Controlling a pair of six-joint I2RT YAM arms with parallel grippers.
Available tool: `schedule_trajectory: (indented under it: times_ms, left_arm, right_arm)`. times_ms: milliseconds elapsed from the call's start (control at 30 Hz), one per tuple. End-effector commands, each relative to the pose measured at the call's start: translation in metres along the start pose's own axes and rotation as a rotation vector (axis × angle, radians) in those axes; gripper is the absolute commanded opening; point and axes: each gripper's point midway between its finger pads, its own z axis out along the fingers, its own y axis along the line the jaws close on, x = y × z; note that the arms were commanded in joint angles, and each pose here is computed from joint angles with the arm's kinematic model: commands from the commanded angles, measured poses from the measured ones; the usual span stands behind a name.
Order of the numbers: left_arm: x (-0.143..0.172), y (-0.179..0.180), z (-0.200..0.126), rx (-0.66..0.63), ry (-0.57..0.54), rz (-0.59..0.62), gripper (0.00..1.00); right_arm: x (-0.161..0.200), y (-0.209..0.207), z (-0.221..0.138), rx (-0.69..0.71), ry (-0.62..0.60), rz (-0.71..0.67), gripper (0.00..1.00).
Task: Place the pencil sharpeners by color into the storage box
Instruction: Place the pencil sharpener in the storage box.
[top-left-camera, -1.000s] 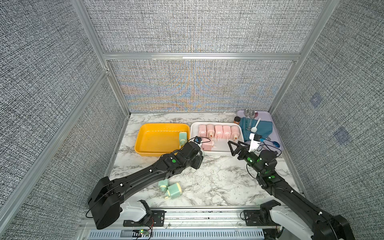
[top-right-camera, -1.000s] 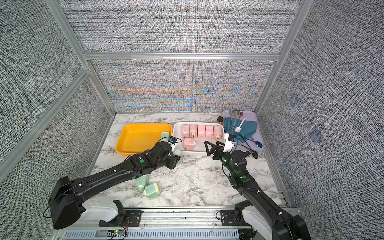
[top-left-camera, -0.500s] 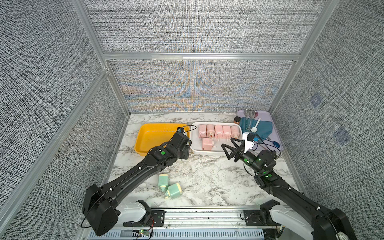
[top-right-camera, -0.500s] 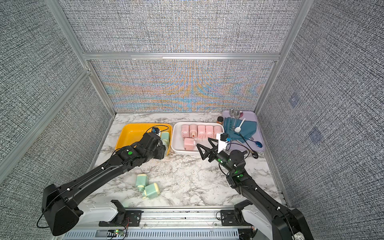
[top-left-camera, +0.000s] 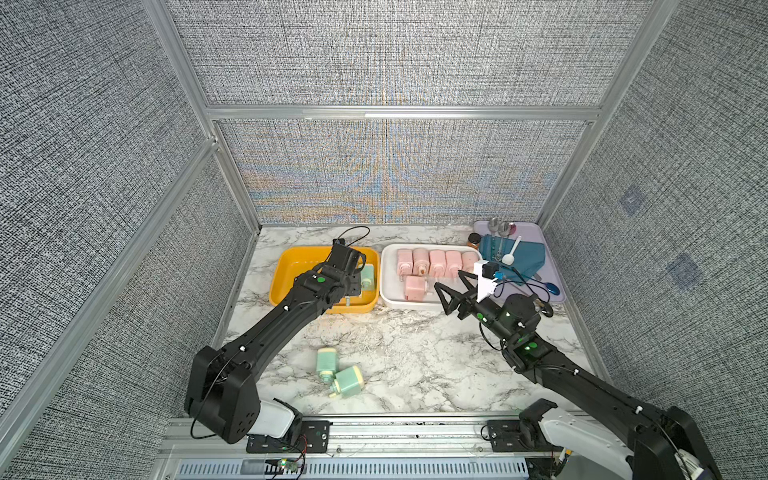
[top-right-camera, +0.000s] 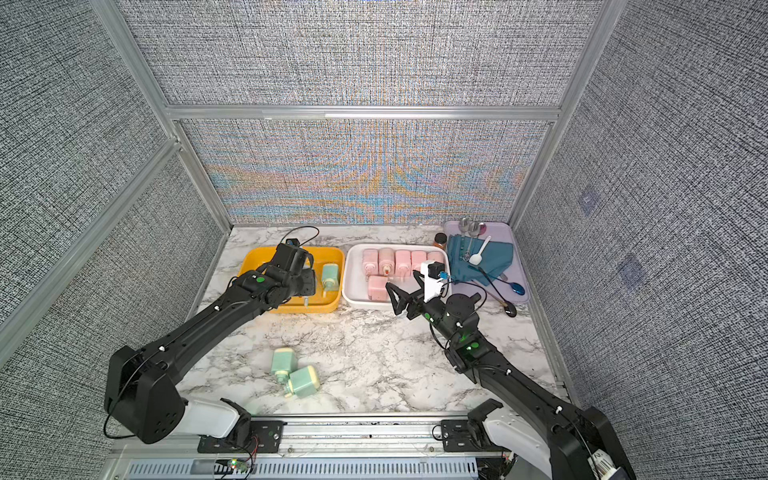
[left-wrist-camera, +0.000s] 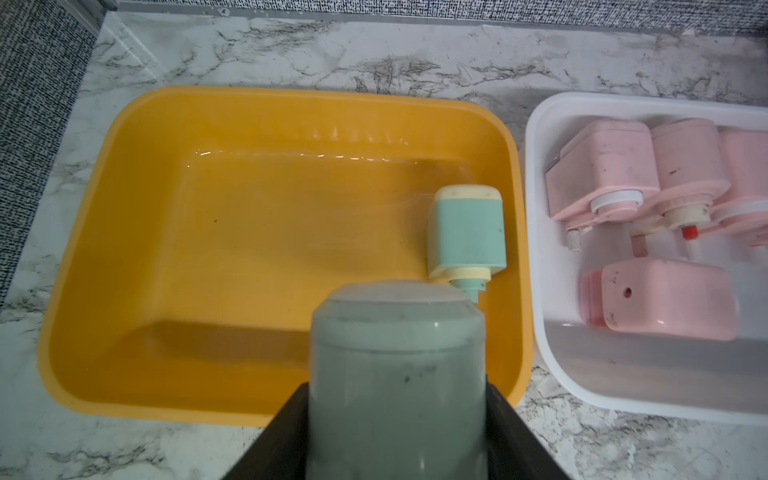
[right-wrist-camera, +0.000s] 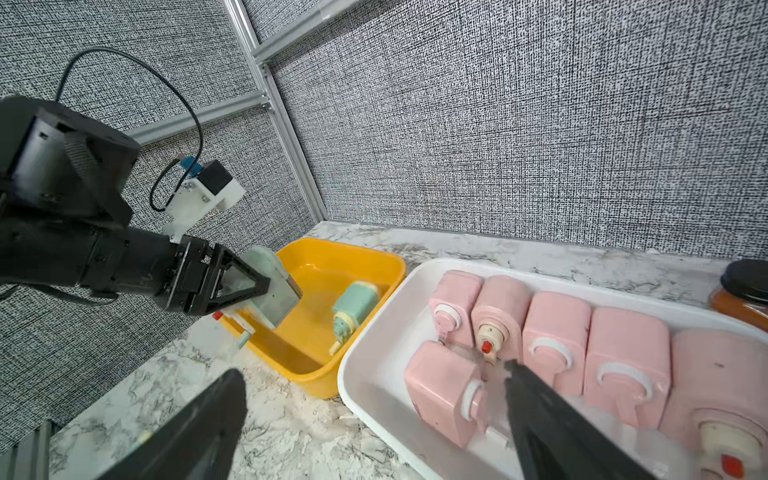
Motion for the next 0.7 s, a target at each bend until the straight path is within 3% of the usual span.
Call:
schedule_trajectory:
  times_ms: [0,200,667]
  left_arm:
    - [-0.012,-0.002,0.007,0.043,-0.011,0.004,0.0]
    - [-0.013,0.011,0.029,0.078,0.038,-0.031,0.0]
    - [-0.029,0.015,0.071,0.225,0.04,-0.09,0.0]
  right_arm:
    - [0.0,-0.007,0.0,0.045,0.003,0.003,0.99]
    - [0.0,-0.013,-0.004,0.082,0.015,0.0,0.99]
    - [0.002,-0.025,-0.019,0.165,0.01,0.025,0.99]
